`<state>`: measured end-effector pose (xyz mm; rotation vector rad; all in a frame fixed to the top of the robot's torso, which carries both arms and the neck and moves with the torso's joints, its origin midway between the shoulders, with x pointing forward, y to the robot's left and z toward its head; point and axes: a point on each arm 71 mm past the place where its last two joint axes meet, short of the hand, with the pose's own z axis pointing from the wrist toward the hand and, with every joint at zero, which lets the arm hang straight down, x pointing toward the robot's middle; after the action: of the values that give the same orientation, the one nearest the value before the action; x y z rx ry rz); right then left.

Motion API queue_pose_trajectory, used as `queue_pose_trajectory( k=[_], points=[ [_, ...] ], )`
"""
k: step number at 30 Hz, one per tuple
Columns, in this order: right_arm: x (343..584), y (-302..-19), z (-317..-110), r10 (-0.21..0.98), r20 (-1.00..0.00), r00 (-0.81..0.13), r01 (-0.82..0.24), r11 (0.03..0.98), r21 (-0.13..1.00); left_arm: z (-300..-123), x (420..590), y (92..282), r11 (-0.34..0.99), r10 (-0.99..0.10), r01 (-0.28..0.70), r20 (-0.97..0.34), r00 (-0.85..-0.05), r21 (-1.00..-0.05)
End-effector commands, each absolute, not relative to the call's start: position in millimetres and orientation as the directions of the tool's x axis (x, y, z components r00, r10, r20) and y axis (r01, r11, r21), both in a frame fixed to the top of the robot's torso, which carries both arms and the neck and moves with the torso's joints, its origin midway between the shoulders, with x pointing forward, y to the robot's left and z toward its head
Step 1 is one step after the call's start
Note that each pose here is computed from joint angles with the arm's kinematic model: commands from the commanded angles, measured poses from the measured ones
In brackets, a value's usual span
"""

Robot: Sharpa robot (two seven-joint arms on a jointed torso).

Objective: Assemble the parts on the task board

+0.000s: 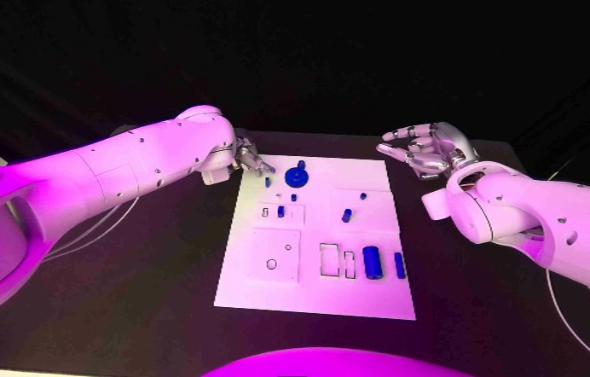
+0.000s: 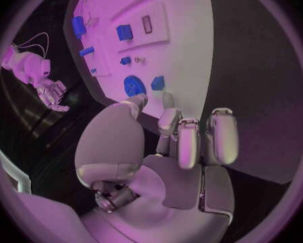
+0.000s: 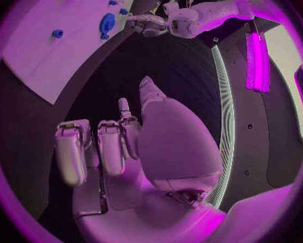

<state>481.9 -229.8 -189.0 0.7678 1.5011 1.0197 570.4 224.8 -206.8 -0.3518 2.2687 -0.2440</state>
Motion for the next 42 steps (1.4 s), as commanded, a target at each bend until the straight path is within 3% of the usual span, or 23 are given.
queue_pose_trajectory(
  k=[1,42],
  points=[
    [482,-228,-189,0.887,-0.421,-0.187,-0.075,0.415,0.907,-209.0,569.5,221.4,0.943,-0.322,-0.154,-0.679,-0.66,-0.296],
    [482,-225,-189,0.887,-0.42,-0.193,-0.078,0.413,0.908,-221.2,569.0,219.0,0.944,-0.313,-0.155,-0.646,-0.696,-0.29]
  ],
)
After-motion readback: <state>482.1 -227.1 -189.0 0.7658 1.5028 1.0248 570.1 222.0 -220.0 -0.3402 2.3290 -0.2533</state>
